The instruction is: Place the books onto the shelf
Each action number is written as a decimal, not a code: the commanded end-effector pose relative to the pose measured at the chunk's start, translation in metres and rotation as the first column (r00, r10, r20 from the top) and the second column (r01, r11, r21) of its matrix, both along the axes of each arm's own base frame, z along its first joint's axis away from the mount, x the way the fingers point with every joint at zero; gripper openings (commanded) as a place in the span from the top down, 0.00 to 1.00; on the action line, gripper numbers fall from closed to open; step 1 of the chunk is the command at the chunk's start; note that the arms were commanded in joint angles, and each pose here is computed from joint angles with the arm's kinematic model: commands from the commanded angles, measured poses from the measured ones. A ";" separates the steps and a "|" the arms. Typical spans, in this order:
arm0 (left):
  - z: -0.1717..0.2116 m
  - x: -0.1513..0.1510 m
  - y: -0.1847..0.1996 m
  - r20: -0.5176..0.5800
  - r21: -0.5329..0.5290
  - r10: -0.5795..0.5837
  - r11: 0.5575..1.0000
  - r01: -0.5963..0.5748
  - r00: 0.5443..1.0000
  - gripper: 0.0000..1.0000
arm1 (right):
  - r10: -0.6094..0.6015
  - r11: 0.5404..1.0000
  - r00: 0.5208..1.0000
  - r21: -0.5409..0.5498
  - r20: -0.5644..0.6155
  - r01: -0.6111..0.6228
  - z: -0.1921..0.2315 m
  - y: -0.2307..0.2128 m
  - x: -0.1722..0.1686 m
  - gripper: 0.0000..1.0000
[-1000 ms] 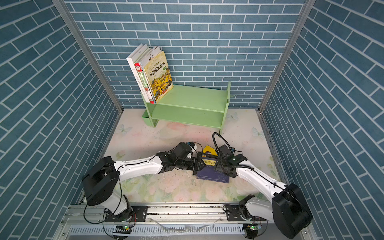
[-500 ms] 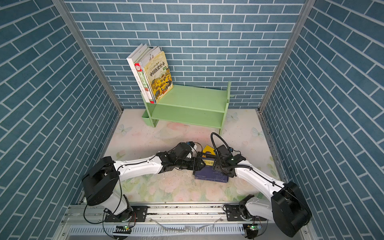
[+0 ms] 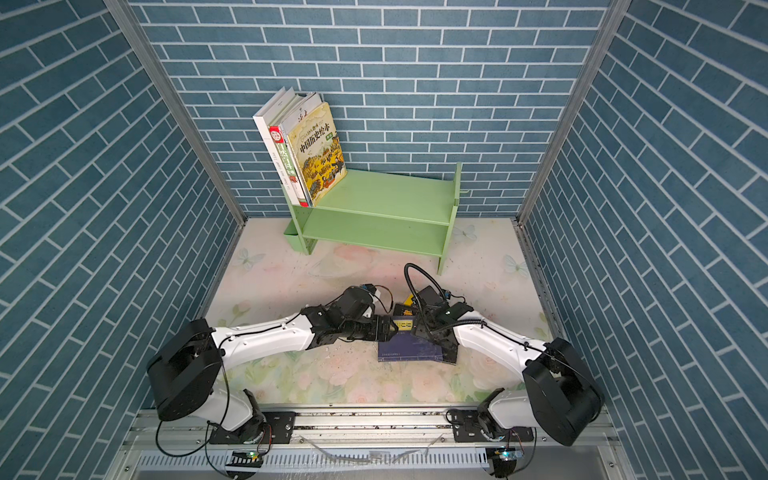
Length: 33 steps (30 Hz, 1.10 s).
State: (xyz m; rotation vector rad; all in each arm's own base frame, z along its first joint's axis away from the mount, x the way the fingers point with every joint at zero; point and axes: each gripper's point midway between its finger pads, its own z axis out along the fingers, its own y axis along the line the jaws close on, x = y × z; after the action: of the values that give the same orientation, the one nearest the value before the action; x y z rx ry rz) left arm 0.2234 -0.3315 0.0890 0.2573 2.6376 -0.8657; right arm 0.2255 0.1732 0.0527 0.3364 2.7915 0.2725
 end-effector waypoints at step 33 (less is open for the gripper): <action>0.011 0.028 0.013 0.005 -0.132 0.093 0.987 -0.092 0.996 0.80 | 0.082 0.993 0.996 0.082 -0.025 -0.080 -0.010 0.059 0.021 0.21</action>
State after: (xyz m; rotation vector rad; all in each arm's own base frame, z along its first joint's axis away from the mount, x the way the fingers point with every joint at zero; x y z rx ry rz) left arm 0.2401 -0.3249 0.0808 0.1069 2.6224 -0.9705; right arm 0.2481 0.1967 0.0515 0.3100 2.7914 0.2524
